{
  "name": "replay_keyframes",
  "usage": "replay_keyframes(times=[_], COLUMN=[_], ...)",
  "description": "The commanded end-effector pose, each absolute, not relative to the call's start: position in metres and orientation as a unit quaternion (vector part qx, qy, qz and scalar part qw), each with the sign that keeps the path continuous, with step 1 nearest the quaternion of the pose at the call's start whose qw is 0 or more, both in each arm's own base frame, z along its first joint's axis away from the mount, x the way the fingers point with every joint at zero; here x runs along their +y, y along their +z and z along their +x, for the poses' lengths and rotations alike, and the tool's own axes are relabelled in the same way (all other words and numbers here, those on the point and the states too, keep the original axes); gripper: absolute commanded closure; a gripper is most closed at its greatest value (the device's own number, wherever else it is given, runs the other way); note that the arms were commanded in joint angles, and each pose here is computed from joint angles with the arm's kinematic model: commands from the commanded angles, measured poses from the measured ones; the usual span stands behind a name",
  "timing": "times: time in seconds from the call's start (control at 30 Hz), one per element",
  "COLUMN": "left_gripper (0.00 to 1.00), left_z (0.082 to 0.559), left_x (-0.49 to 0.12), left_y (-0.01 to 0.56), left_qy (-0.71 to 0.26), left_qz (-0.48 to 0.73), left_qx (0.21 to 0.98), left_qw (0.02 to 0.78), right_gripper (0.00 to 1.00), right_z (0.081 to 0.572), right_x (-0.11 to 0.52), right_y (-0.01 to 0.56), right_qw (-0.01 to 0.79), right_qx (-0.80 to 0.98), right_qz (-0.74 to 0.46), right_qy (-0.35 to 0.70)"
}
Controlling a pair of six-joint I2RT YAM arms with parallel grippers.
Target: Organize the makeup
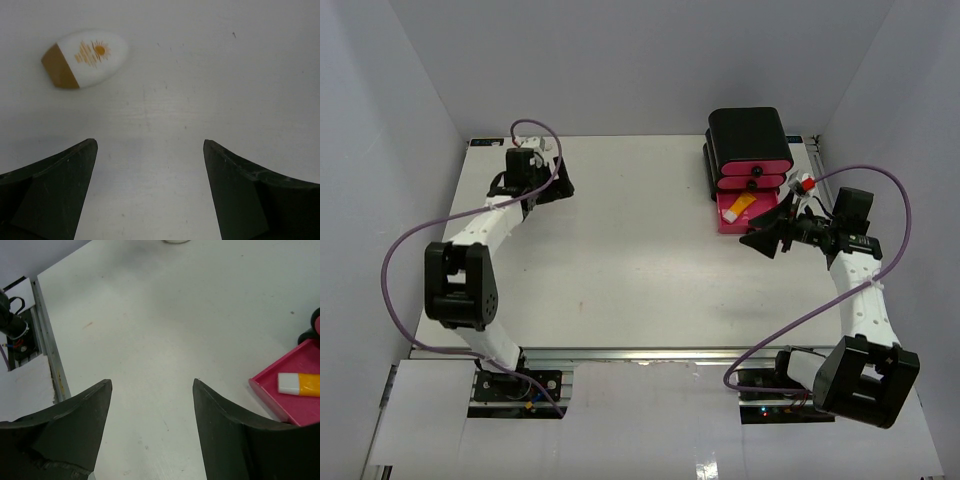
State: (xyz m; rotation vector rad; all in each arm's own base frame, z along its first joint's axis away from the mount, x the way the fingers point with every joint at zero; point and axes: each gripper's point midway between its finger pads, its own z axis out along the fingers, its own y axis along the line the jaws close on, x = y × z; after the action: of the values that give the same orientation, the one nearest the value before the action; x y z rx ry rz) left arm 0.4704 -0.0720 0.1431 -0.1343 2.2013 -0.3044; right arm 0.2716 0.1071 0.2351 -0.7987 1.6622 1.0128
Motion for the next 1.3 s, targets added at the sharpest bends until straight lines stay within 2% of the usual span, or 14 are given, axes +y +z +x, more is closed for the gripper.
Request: replay_keyframes(times=[0.0,0.17,0.33,0.57,0.87,1.27], left_gripper=[0.02,0.02,0.02,0.02,0.02,0.02], left_z=[0.508,0.532,0.553,0.581,0.593,0.553], left_x=[-0.057,-0.042,-0.041,-0.048,-0.035,-0.026], left_y=[0.151,0.144,0.118,0.084,0.071,0.031], left_qy=[-0.036,0.049,0.064,0.047,0.044,-0.012], left_qz=[0.06,0.192,0.263,0.289,0.276,0.258], left_qx=[0.883,0.855,0.847,0.852,0.858,0.884], left_qw=[0.464,0.479,0.458,0.434,0.43,0.39], right_gripper=[0.28,0.28,0.28,0.28,0.28,0.28], right_z=[0.256,0.255,0.259,0.266,0.269,0.267], right_x=[0.113,0.111,0.109,0.103,0.098,0.097], right_y=[0.236,0.238,0.232,0.224,0.223,0.227], right_qw=[0.5,0.507,0.502,0.498,0.5,0.506], right_qx=[0.665,0.669,0.676,0.69,0.694,0.689], right_qz=[-0.347,-0.346,-0.336,-0.323,-0.31,-0.313], right_qy=[0.433,0.42,0.422,0.415,0.415,0.413])
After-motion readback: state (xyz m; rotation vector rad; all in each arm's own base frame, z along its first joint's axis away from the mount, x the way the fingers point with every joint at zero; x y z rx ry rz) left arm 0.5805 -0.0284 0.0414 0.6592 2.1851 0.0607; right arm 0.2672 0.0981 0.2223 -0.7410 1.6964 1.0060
